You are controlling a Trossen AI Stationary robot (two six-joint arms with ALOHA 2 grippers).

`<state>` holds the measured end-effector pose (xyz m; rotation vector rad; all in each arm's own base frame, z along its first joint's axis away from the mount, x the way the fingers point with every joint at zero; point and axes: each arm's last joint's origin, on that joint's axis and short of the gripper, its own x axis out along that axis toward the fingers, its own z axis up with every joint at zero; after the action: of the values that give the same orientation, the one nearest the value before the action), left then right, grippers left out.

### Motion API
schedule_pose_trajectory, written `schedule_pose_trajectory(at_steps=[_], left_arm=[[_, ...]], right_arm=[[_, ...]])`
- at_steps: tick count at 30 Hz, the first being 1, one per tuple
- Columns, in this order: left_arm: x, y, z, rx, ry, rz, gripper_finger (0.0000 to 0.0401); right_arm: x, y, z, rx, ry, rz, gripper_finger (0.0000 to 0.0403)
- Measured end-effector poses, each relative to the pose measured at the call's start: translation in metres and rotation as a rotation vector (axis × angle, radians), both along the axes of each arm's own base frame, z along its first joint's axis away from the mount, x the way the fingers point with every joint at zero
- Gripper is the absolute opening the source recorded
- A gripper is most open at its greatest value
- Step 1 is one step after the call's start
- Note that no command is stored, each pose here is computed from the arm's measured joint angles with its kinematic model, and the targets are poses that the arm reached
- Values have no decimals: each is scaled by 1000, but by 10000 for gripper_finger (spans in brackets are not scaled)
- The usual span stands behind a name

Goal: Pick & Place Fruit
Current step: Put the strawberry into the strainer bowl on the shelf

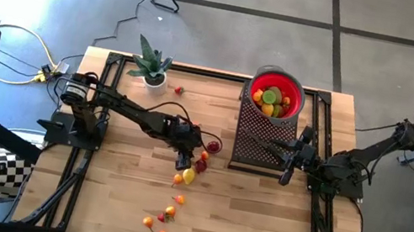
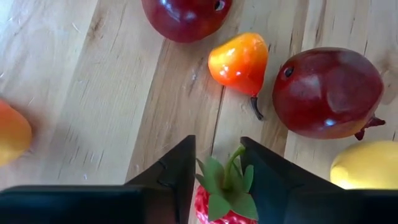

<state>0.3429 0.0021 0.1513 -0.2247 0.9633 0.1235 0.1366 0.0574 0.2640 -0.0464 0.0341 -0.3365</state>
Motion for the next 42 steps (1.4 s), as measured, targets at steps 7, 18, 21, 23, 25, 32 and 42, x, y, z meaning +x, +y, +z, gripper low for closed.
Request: schedule_pose_trajectory(at_steps=[7, 18, 21, 23, 25, 32, 42], left_arm=[[0, 0, 0, 0, 0, 0, 89], [0, 0, 0, -2, -1, -1, 12], [0, 0, 0, -3, -1, -2, 6], [0, 0, 0, -10, -1, -7, 8], [0, 0, 0, -11, -1, -8, 8], [4, 4, 6, -10, -18, -5, 3], [29, 31, 56, 59, -88, -49, 2]], right_arm=[[0, 0, 0, 0, 0, 0, 81], [0, 0, 0, 0, 0, 0, 81], [0, 0, 0, 0, 0, 0, 81], [0, 0, 0, 0, 0, 0, 81], [0, 0, 0, 0, 0, 0, 81], [0, 0, 0, -1, 1, 0, 81], [0, 0, 0, -3, 1, 0, 81]])
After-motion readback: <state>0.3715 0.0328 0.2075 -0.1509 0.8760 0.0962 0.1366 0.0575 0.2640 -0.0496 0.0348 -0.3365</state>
